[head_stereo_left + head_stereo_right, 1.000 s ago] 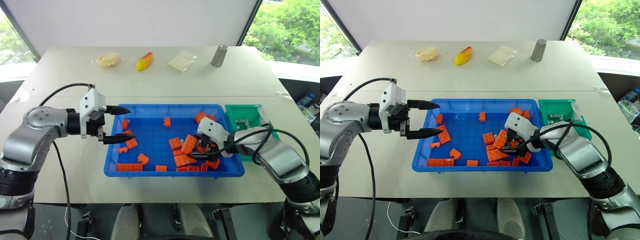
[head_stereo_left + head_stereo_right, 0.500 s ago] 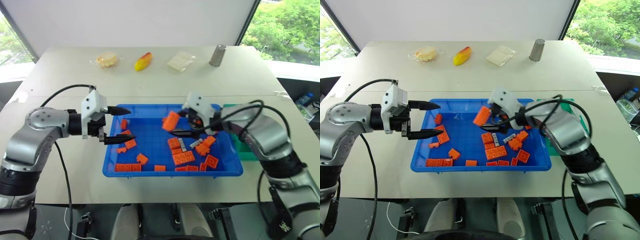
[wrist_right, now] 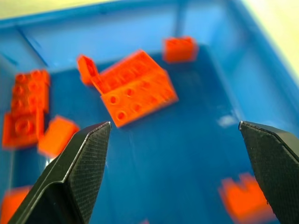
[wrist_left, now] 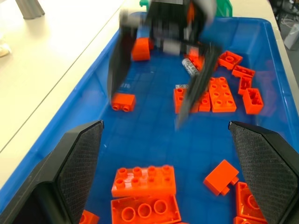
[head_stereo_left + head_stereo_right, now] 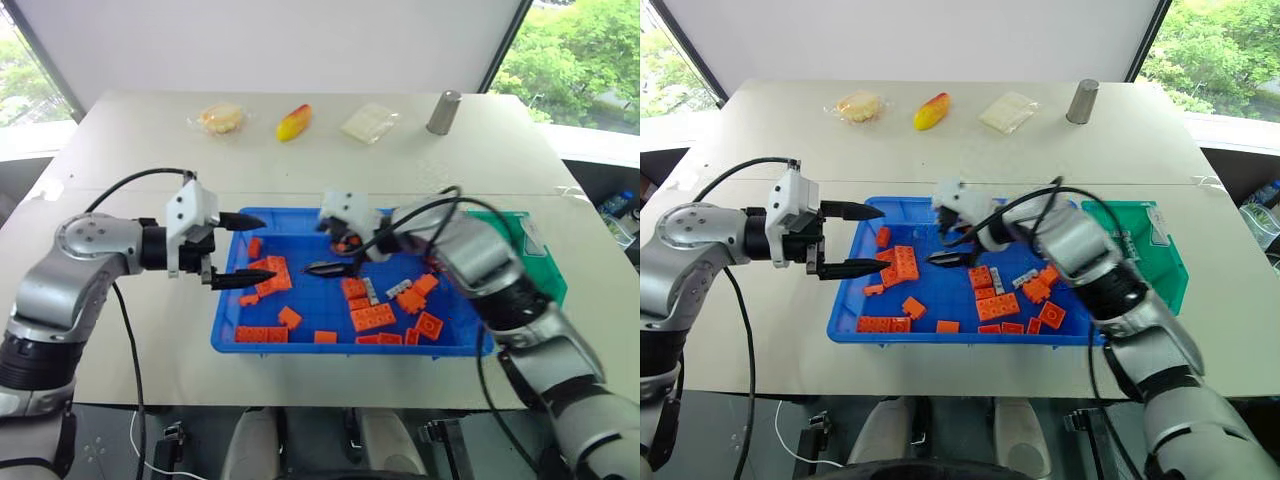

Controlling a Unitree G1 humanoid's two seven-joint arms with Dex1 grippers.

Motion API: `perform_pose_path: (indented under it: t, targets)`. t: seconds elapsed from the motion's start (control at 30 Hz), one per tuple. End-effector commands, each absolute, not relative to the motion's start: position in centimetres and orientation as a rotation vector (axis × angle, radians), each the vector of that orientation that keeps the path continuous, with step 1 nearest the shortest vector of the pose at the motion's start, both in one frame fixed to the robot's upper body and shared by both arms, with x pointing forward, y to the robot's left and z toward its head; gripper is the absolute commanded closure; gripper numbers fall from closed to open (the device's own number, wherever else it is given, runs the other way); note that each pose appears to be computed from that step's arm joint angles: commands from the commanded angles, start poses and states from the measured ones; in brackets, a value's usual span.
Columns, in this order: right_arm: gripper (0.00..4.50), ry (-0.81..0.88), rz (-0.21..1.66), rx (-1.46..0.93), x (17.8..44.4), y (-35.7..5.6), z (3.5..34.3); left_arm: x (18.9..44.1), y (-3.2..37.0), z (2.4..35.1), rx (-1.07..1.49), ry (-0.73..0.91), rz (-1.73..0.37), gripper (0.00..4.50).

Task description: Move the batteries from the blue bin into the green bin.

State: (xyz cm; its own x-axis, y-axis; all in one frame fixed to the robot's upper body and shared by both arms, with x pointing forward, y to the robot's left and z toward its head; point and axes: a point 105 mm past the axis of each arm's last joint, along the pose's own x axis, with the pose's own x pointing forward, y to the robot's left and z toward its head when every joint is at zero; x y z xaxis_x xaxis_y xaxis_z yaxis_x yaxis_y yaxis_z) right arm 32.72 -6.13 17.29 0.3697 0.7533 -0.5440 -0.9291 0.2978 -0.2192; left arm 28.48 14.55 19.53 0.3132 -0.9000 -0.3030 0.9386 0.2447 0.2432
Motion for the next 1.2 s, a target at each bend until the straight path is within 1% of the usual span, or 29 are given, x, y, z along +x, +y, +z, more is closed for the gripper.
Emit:
perform_pose_path:
  t: [0.03,0.17,0.27,0.47,0.57,0.67,0.93,1.1,1.2]
  targets:
    - [0.01,0.394,1.139,-0.564,31.3,-8.2,17.2,28.2,14.6,20.3,0.439,0.074,-1.257,0.00]
    - [0.01,0.452,1.082,-0.563,30.7,-10.3,15.8,28.4,14.6,20.5,0.438,0.071,-1.253,0.00]
    - [0.01,0.477,1.034,-0.597,31.0,-11.4,14.5,28.5,14.5,20.5,0.438,0.068,-1.255,0.00]
    - [0.01,0.485,0.975,-0.629,32.5,-11.7,12.6,28.7,14.3,20.8,0.440,0.059,-1.260,0.00]
    - [0.01,0.505,0.978,-0.672,32.5,-12.3,11.4,28.7,14.3,20.9,0.442,0.058,-1.263,0.00]
    - [0.01,0.517,0.982,-0.697,32.2,-12.8,10.8,28.8,14.4,21.0,0.443,0.057,-1.262,0.00]
    - [0.01,0.522,1.020,-0.662,30.3,-12.5,12.3,28.1,14.4,20.4,0.432,0.078,-1.280,0.00]
    - [0.01,0.545,0.974,-0.657,30.5,-13.2,12.2,28.0,14.3,20.2,0.430,0.077,-1.280,0.00]
    - [0.01,0.519,0.961,-0.621,30.3,-13.5,13.7,27.9,14.3,20.1,0.428,0.078,-1.281,0.00]
